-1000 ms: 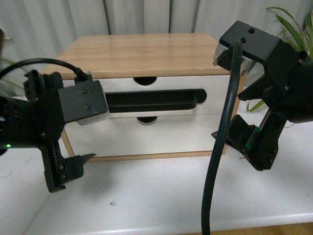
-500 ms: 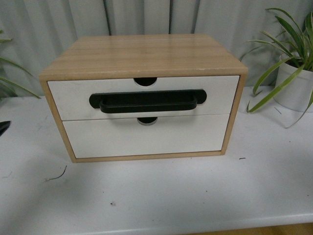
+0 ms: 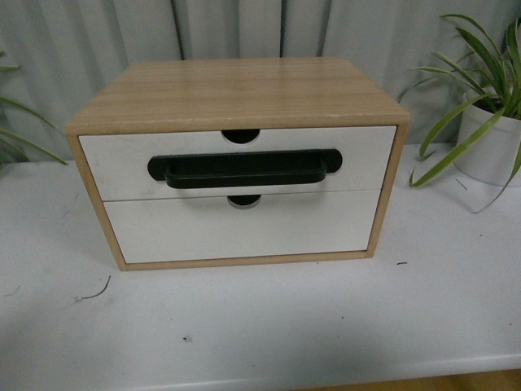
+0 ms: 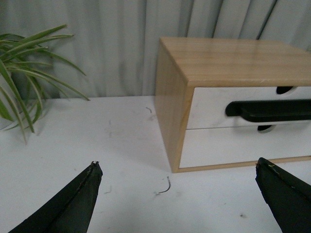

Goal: Close drawer sideways

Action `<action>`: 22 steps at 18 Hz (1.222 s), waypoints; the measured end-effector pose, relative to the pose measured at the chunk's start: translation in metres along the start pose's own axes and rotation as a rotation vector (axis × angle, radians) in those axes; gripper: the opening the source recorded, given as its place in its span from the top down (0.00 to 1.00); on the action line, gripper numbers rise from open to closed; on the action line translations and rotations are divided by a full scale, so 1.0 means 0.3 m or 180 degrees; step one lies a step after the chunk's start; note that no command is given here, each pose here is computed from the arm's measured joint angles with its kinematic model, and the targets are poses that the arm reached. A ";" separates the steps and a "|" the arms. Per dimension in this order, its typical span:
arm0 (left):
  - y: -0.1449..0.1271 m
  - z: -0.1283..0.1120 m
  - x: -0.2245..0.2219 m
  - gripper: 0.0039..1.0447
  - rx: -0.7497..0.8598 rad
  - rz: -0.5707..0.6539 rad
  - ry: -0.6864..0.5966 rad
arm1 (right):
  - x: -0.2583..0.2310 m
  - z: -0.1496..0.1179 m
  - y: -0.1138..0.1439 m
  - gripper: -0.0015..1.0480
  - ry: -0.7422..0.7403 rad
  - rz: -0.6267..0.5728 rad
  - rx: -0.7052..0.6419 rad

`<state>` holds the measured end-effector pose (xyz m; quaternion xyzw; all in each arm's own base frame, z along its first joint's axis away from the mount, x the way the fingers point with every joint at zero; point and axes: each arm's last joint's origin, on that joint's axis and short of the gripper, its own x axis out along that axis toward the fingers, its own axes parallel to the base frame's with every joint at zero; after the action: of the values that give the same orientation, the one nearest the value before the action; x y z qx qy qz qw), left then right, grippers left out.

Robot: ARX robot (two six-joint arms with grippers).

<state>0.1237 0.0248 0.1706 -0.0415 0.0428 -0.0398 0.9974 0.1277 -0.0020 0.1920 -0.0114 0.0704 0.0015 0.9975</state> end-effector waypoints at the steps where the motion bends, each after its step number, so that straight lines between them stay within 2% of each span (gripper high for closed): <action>1: -0.001 0.000 0.000 0.06 -0.0092 -0.0030 0.0005 | 0.002 -0.005 0.000 0.06 0.0038 0.0002 0.0060; 2: -0.002 -0.001 0.001 0.06 -0.0155 -0.0041 0.0015 | 0.003 -0.007 0.000 0.06 0.0050 0.0001 0.0094; 3: -0.008 -0.005 0.002 0.15 0.0019 0.0102 -0.0238 | 0.004 -0.008 0.003 0.12 -0.0193 -0.0022 0.0086; 5: -0.028 -0.006 -0.008 0.36 0.0171 0.0223 -0.0298 | -0.011 -0.026 0.007 0.33 -0.0450 0.0000 0.0080; 6: -0.039 -0.003 -0.016 0.50 0.0219 0.0228 -0.0334 | -0.017 -0.034 0.008 0.47 -0.0442 -0.0003 0.0080; 8: -0.053 -0.009 -0.023 0.70 0.0210 0.0274 -0.0294 | -0.025 -0.050 0.008 0.68 -0.0432 -0.0003 0.0080; 10: -0.091 -0.009 -0.032 0.95 0.0226 0.0161 -0.0333 | -0.035 -0.060 0.008 0.92 -0.0441 -0.0006 0.0080; 11: -0.086 -0.013 -0.035 0.98 0.0221 0.0242 -0.0300 | -0.038 -0.071 0.008 0.98 -0.0533 -0.0013 0.0083; 14: -0.086 -0.013 -0.045 0.99 0.0223 0.0253 -0.0315 | -0.048 -0.079 0.008 0.98 -0.0501 -0.0011 0.0072; 16: -0.086 -0.036 -0.064 0.99 0.0217 0.0259 -0.0136 | -0.052 -0.081 0.008 0.98 -0.0484 -0.0011 0.0072; 18: -0.089 -0.017 -0.081 0.99 0.0232 0.0247 -0.0350 | -0.062 -0.090 0.009 0.98 -0.0418 -0.0011 0.0073; 22: -0.088 -0.026 -0.079 0.99 0.0231 0.0257 -0.0292 | -0.088 -0.100 0.009 0.98 -0.0428 -0.0012 0.0072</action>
<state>0.0974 0.0001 0.1671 -0.0054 -0.0028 0.0009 1.0000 0.0972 0.0000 0.1660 -0.0001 0.0031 -0.0004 1.0000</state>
